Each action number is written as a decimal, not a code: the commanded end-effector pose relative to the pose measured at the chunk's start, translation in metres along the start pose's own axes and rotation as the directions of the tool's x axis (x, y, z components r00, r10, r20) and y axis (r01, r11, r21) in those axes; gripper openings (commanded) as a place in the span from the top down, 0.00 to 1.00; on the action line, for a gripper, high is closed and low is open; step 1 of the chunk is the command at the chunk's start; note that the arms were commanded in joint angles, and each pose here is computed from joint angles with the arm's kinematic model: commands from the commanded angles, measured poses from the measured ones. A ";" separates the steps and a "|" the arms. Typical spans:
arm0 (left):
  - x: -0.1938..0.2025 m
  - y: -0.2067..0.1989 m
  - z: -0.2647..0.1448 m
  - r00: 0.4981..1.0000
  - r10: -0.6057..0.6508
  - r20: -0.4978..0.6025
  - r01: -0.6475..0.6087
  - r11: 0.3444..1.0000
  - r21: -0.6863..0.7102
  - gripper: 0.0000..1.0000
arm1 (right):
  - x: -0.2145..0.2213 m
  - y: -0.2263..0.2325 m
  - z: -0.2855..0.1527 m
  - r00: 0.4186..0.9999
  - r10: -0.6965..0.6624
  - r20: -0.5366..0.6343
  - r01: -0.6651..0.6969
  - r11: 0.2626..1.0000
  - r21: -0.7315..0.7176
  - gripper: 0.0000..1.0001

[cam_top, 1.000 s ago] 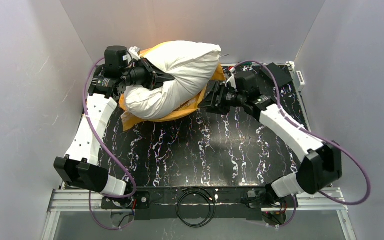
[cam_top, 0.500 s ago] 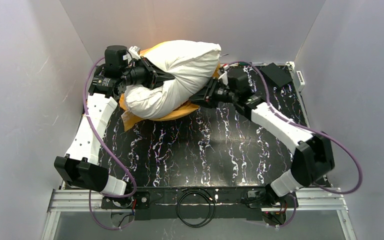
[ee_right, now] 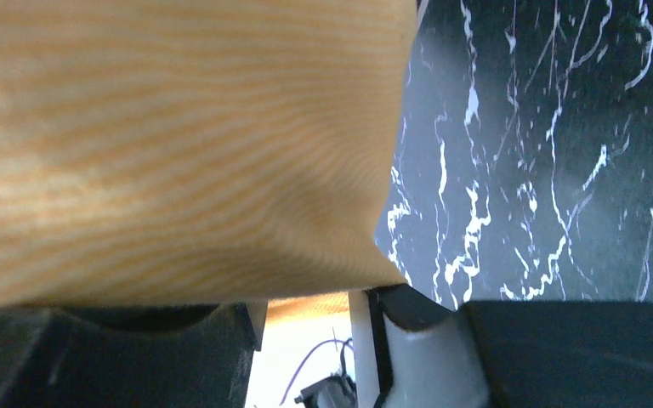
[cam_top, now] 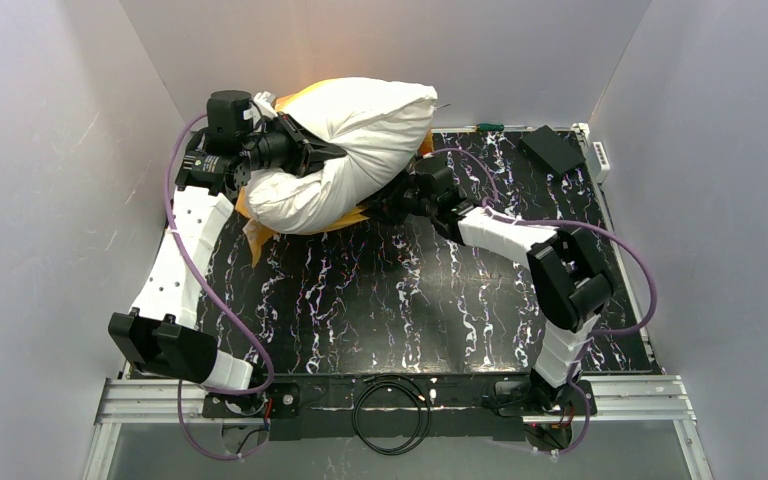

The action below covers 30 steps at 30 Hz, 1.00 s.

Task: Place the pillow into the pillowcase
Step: Stuff the pillow into the pillowcase.

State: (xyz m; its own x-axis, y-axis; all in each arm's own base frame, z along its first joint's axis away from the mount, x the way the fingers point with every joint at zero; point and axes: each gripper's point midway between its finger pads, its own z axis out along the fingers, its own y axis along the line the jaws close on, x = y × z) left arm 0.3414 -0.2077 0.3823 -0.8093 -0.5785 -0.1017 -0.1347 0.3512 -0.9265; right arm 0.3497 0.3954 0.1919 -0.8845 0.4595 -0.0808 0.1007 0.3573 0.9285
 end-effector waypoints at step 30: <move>-0.022 0.043 -0.012 0.996 0.040 0.078 -0.023 0.979 -0.204 1.00 | 0.026 0.024 -0.086 0.912 -0.404 -0.071 0.342 0.844 -0.413 0.99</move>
State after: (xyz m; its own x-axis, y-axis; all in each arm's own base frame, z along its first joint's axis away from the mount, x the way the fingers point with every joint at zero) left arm 0.3254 -0.2010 0.3547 -0.8360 -0.5404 -0.0950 -0.1895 0.4469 -0.8743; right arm 0.3302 0.3586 0.1821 -0.8957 0.3397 -0.2869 -0.1787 0.3158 0.9318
